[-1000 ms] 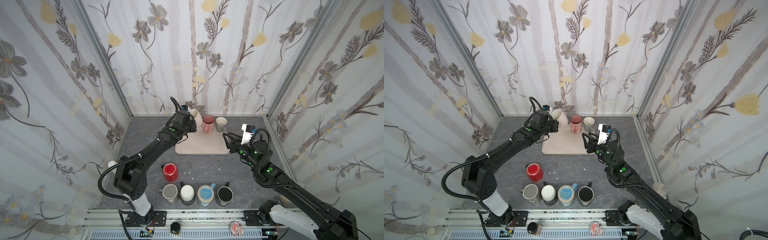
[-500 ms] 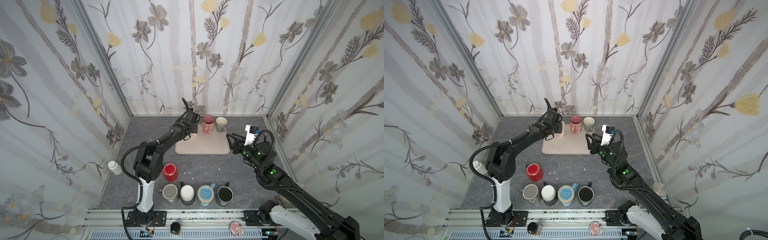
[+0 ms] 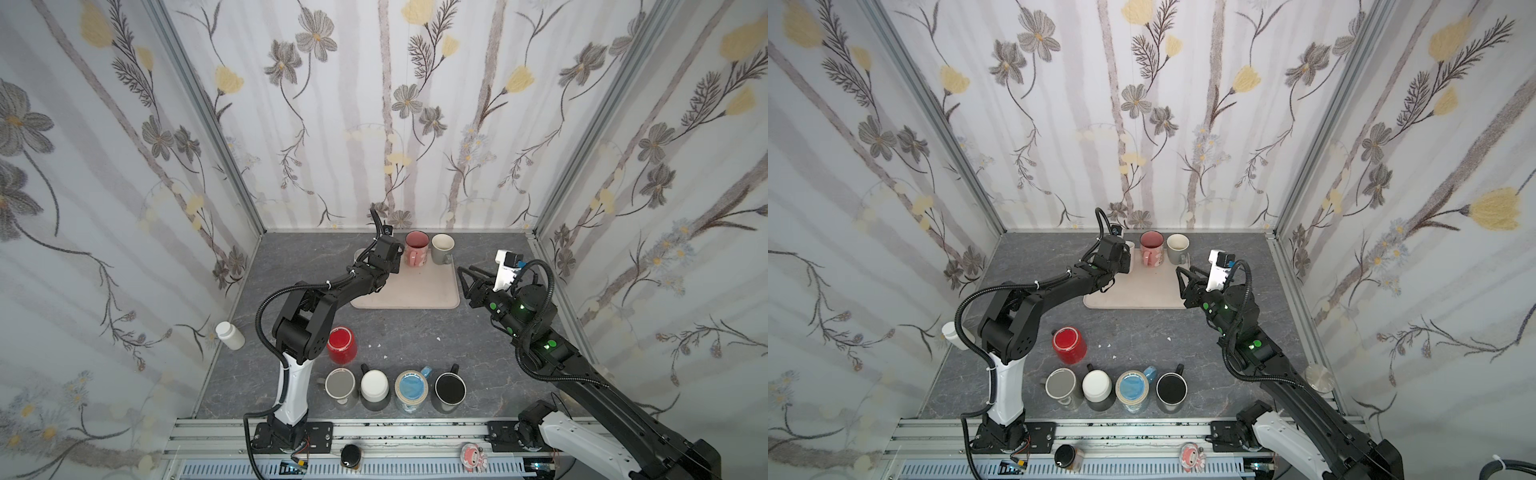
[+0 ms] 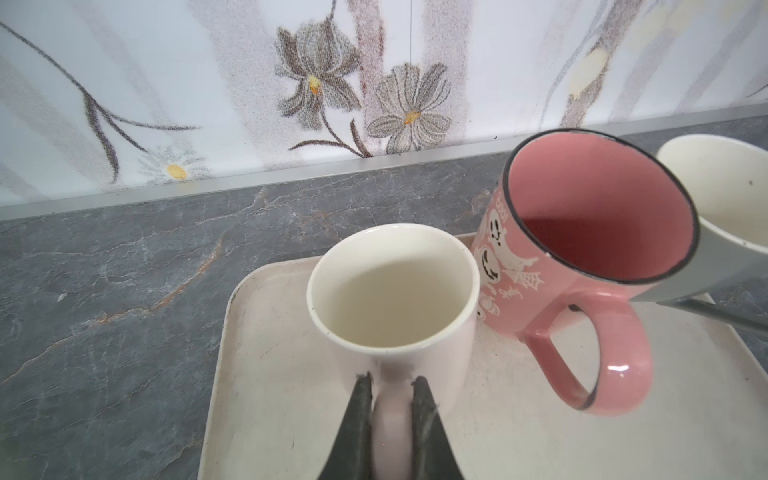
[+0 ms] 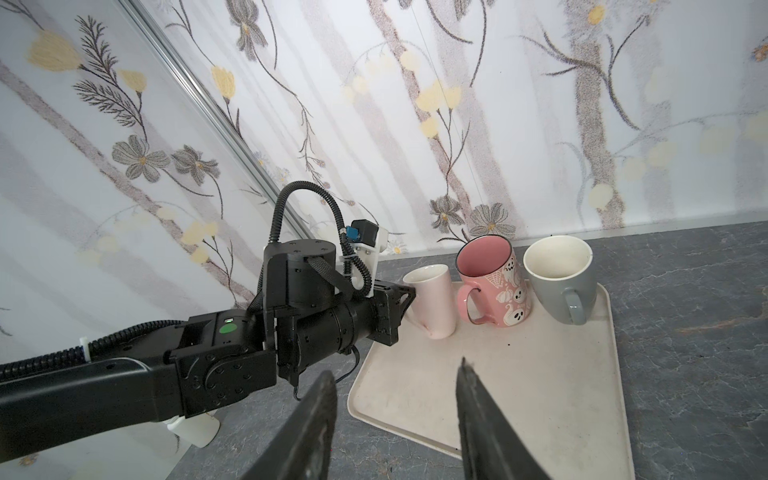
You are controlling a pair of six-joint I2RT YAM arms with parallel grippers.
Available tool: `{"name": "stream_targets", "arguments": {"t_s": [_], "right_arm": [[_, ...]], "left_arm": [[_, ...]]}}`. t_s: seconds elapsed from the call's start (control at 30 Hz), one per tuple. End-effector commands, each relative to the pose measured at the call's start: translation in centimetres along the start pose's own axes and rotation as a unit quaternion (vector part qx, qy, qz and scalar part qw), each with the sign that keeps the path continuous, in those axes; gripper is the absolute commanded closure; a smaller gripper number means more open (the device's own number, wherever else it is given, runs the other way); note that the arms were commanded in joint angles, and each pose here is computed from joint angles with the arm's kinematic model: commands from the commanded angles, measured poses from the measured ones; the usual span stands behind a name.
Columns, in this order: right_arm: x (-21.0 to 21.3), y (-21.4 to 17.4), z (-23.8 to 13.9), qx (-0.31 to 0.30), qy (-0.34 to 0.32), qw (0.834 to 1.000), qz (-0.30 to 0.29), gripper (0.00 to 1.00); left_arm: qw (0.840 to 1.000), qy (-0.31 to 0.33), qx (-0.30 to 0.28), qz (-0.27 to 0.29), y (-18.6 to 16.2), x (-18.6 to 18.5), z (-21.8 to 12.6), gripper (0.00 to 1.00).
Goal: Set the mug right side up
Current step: 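Carry the light pink mug upright to the tray's far edge while the right arm withdraws, then set the light pink mug beside the pink mug and open the left gripper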
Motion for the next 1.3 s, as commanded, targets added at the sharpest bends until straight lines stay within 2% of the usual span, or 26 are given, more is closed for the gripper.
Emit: {"name": "stream_targets", "arguments": {"t_s": [0.0,0.5,0.53,0.7,0.83,1.07,1.27], "right_arm": [[0.0,0.2,-0.1,-0.002,0.003,1.0,-0.001,0.53],[-0.4,0.1,0.2,0.004,0.002,1.0,-0.001,0.53],[-0.4,0.1,0.2,0.005,0.001,1.0,-0.001,0.53],[-0.5,0.0,0.4,0.005,0.001,1.0,0.001,0.53],[-0.5,0.0,0.4,0.007,0.003,1.0,0.002,0.52],[-0.6,-0.1,0.3,0.009,0.001,1.0,0.003,0.52],[-0.8,-0.4,0.1,0.012,-0.003,1.0,0.007,0.5]], "left_arm": [[0.997,-0.007,-0.072,-0.017,2.0,-0.4,0.3,1.0],[0.997,-0.002,-0.068,-0.025,-0.1,0.5,2.5,1.0],[0.997,-0.006,-0.068,-0.027,-0.3,0.5,2.3,0.97],[0.998,-0.021,-0.056,-0.028,-1.1,0.3,2.5,0.94],[0.997,-0.035,-0.055,-0.032,-1.1,-0.3,2.3,0.81],[0.997,-0.045,-0.051,-0.039,-0.9,-0.7,2.4,0.72],[0.995,-0.034,-0.072,-0.057,0.3,-0.2,0.9,0.55]]}}
Point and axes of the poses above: each gripper's point midway between its finger pads, its own z axis out along the fingers, its own x axis along the line the jaws close on, y = z × x, the point moved 7 cm from there along -z, back along the fingers, and after that the axes turned 12 degrees about -z, right-handed, at the moved point
